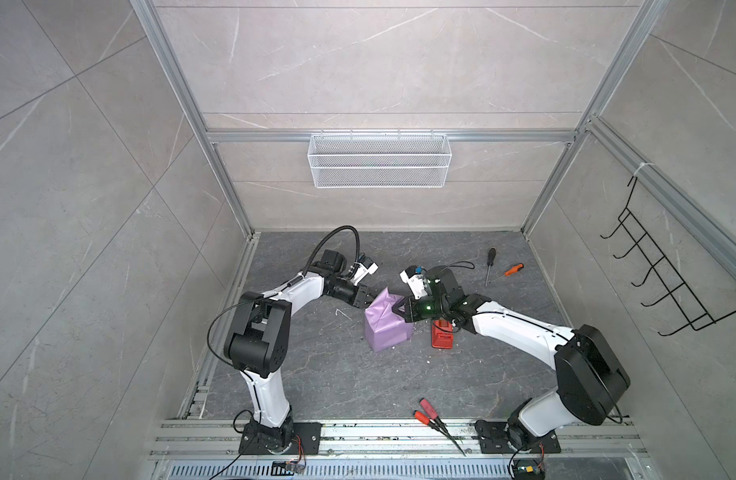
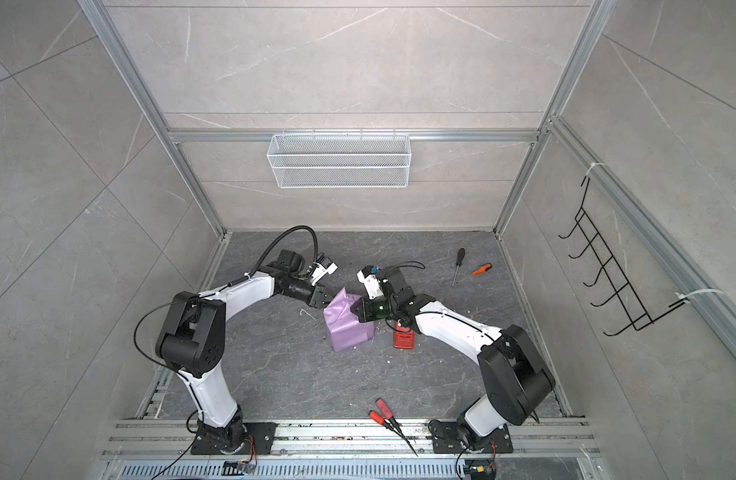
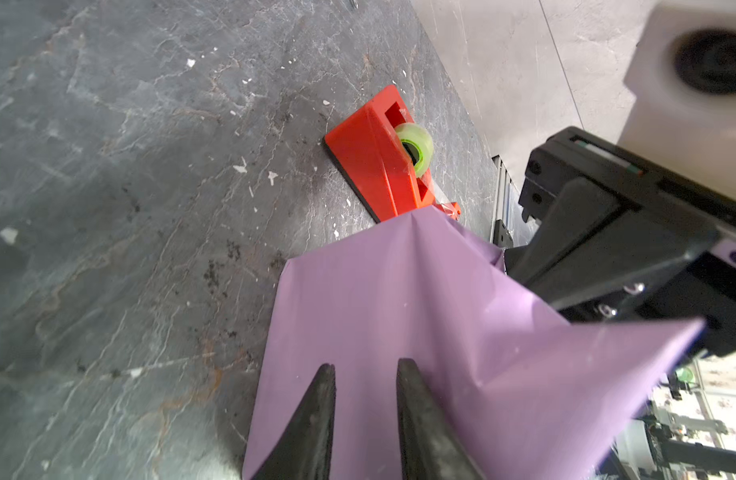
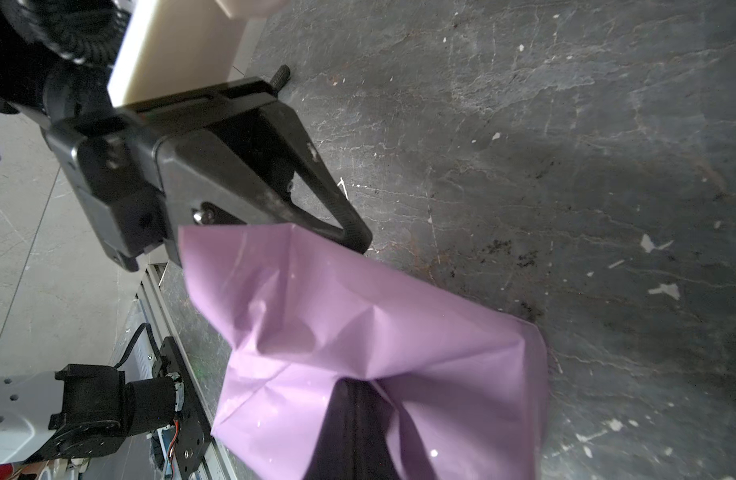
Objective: Wrap the gift box in paper
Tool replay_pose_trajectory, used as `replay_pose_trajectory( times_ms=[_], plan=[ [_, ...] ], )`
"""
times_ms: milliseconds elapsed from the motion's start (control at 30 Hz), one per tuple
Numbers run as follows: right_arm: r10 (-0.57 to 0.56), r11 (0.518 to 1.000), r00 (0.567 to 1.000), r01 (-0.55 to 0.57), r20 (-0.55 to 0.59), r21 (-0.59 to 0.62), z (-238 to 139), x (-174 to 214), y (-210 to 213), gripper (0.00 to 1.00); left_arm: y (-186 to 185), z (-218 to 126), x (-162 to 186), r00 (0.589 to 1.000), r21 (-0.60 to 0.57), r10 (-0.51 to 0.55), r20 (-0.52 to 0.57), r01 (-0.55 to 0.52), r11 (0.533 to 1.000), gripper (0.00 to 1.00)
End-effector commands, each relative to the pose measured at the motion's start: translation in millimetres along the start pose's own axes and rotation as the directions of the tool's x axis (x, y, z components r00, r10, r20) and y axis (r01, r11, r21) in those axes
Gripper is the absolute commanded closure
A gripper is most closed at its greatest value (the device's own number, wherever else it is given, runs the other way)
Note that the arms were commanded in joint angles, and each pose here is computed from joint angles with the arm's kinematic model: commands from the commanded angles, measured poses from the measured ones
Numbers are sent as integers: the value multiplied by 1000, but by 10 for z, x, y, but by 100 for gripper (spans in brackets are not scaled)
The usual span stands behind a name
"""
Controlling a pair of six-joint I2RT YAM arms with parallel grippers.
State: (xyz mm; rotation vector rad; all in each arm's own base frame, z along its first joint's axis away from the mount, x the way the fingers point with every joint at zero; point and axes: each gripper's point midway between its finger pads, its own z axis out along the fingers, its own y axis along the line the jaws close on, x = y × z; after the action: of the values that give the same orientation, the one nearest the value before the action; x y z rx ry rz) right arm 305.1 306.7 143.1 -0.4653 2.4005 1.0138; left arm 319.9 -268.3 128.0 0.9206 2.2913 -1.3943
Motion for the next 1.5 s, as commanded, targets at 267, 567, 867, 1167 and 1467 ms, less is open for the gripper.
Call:
replay_pose_trajectory(
  times_ms=[267, 567, 867, 1167, 1467],
  plan=[
    [68, 990, 978, -42, -196, 133, 156, 616, -330, 100, -493, -11, 28, 1000, 115, 10, 16, -11, 993, 70],
    [78, 986, 978, -46, -196, 162, 154, 677, -377, 100, -419, 66, 213, 1000, 52, -16, 5, 16, 999, 70],
    [81, 985, 981, -52, -177, 165, 156, 586, -323, 100, -306, -257, -278, 995, -13, 24, 93, -23, 1000, 70],
    [97, 978, 982, -64, -160, 199, 163, 587, -318, 100, -604, 71, -150, 998, 132, 55, 25, -58, 990, 70],
    [116, 976, 979, -80, -170, 205, 227, 688, -357, 100, -670, 192, 141, 998, 136, 60, -8, -59, 989, 70]
  ],
)
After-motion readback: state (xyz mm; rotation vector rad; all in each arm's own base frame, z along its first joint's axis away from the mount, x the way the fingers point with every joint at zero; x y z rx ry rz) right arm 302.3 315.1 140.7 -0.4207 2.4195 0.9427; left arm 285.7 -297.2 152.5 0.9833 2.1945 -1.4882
